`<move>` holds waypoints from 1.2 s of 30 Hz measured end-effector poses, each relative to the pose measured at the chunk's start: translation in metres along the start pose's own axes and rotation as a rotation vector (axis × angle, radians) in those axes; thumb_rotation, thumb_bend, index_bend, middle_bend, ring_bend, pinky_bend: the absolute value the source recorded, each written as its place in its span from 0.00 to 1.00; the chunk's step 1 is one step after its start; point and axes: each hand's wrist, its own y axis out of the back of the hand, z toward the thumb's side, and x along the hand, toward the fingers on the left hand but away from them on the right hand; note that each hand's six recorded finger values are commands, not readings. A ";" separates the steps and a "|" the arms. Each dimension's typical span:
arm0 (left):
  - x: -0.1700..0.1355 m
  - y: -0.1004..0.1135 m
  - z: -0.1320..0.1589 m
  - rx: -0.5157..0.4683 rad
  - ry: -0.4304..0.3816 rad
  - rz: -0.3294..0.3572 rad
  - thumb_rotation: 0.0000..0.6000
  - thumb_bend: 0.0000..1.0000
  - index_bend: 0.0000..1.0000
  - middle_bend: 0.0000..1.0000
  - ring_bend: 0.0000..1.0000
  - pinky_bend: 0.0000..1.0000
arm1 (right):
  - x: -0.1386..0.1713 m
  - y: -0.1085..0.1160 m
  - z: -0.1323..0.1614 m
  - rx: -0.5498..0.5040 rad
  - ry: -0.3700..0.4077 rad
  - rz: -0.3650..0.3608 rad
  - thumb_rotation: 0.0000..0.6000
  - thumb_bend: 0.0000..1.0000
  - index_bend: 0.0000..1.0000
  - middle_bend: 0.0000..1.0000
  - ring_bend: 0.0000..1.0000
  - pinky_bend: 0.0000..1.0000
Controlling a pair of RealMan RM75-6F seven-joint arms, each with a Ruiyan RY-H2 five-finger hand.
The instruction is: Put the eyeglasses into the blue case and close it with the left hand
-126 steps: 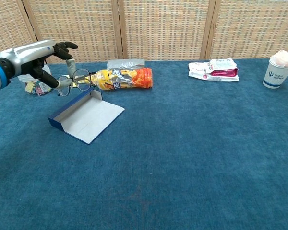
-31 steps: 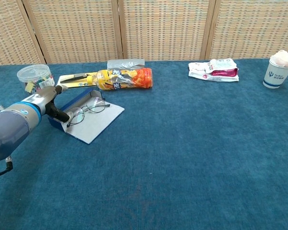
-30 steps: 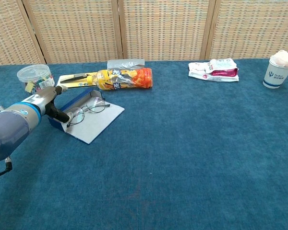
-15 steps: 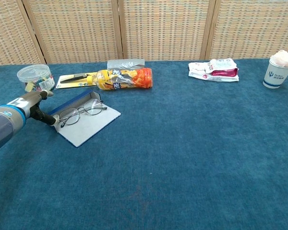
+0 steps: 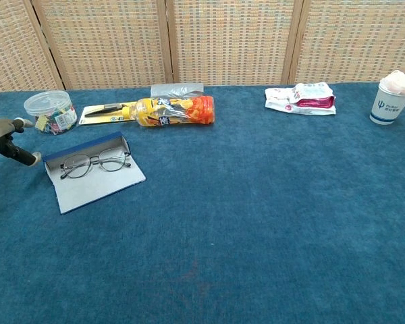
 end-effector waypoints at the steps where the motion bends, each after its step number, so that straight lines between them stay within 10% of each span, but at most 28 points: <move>1: 0.004 0.004 -0.002 -0.002 0.006 0.010 1.00 0.52 0.00 0.00 0.00 0.00 | 0.000 0.000 0.000 0.000 0.000 0.001 1.00 0.00 0.00 0.00 0.00 0.00; 10: 0.030 0.044 -0.013 -0.079 -0.026 0.059 1.00 0.55 0.00 0.00 0.00 0.00 | 0.000 0.000 0.001 0.004 0.001 0.001 1.00 0.00 0.00 0.00 0.00 0.00; 24: -0.010 0.028 0.047 -0.240 -0.338 -0.365 1.00 0.92 0.00 0.00 0.00 0.00 | 0.000 0.000 0.001 -0.001 0.005 0.001 1.00 0.00 0.00 0.00 0.00 0.00; 36: -0.002 0.008 0.077 -0.338 -0.391 -0.423 1.00 0.96 0.00 0.00 0.00 0.00 | -0.001 0.000 0.001 -0.005 0.005 0.003 1.00 0.00 0.00 0.00 0.00 0.00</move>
